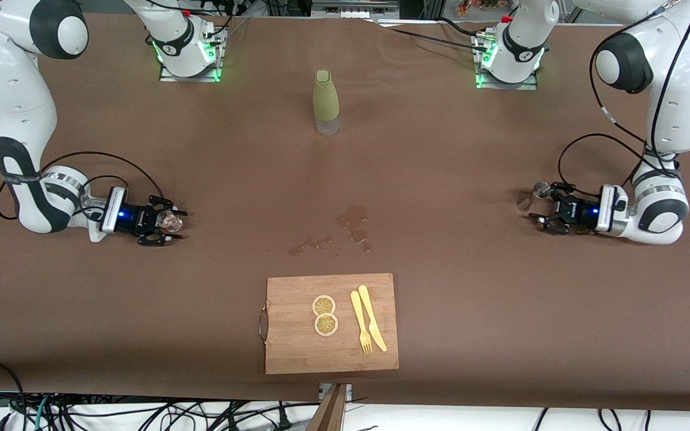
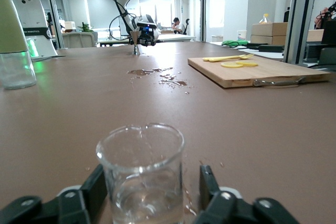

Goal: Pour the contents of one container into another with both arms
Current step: 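Open both grippers and release the glass cup and jigger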

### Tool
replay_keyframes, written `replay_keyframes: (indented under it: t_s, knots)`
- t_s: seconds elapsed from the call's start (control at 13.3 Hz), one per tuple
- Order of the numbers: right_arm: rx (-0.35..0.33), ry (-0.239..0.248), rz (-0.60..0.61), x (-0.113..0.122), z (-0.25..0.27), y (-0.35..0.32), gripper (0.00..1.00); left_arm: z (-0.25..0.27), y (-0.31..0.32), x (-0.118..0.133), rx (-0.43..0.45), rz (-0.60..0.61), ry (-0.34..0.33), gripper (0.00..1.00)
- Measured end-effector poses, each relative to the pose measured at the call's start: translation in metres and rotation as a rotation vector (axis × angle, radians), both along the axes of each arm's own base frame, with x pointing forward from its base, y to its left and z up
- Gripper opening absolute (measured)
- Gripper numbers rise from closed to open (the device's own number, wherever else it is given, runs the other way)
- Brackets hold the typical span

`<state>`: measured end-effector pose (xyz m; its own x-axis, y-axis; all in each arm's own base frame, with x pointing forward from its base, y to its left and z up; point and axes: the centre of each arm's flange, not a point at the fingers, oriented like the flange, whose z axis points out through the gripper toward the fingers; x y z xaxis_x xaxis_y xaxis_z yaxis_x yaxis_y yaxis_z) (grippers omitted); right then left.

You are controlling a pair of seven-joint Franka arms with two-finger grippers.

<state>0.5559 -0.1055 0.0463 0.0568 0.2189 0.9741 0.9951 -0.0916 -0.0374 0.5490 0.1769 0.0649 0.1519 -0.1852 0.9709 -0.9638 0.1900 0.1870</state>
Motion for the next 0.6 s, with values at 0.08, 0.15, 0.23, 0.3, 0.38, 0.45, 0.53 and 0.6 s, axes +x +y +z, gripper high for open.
replay_keyframes:
  t_s: [0.08, 0.15, 0.23, 0.3, 0.38, 0.45, 0.53, 0.6]
  knots:
    - [-0.007, 0.002, -0.006, -0.001, 0.001, -0.006, 0.94, 0.012, 0.01, 0.011, 0.058, 0.022, 0.033, 1.0]
    - [-0.011, 0.006, -0.011, -0.004, 0.001, -0.01, 1.0, 0.024, 0.018, 0.02, 0.112, 0.042, 0.075, 1.0]
    - [-0.011, 0.012, -0.014, -0.007, 0.0, -0.012, 1.0, 0.037, 0.026, 0.026, 0.171, 0.05, 0.142, 1.0]
    - [-0.012, 0.017, -0.016, -0.009, 0.0, -0.012, 1.0, 0.05, 0.032, 0.027, 0.237, 0.05, 0.234, 1.0]
    - [-0.018, 0.022, -0.02, -0.01, 0.001, -0.015, 1.0, 0.064, 0.037, 0.029, 0.305, 0.059, 0.336, 1.0]
    - [-0.031, 0.033, -0.028, -0.01, 0.004, -0.022, 1.0, 0.079, 0.041, 0.032, 0.367, 0.077, 0.429, 1.0]
    - [-0.055, 0.048, -0.042, -0.009, 0.012, -0.034, 1.0, 0.098, 0.045, 0.035, 0.434, 0.103, 0.528, 1.0]
    - [-0.089, 0.067, -0.056, -0.006, 0.026, -0.049, 1.0, 0.119, 0.046, 0.039, 0.501, 0.132, 0.622, 1.0]
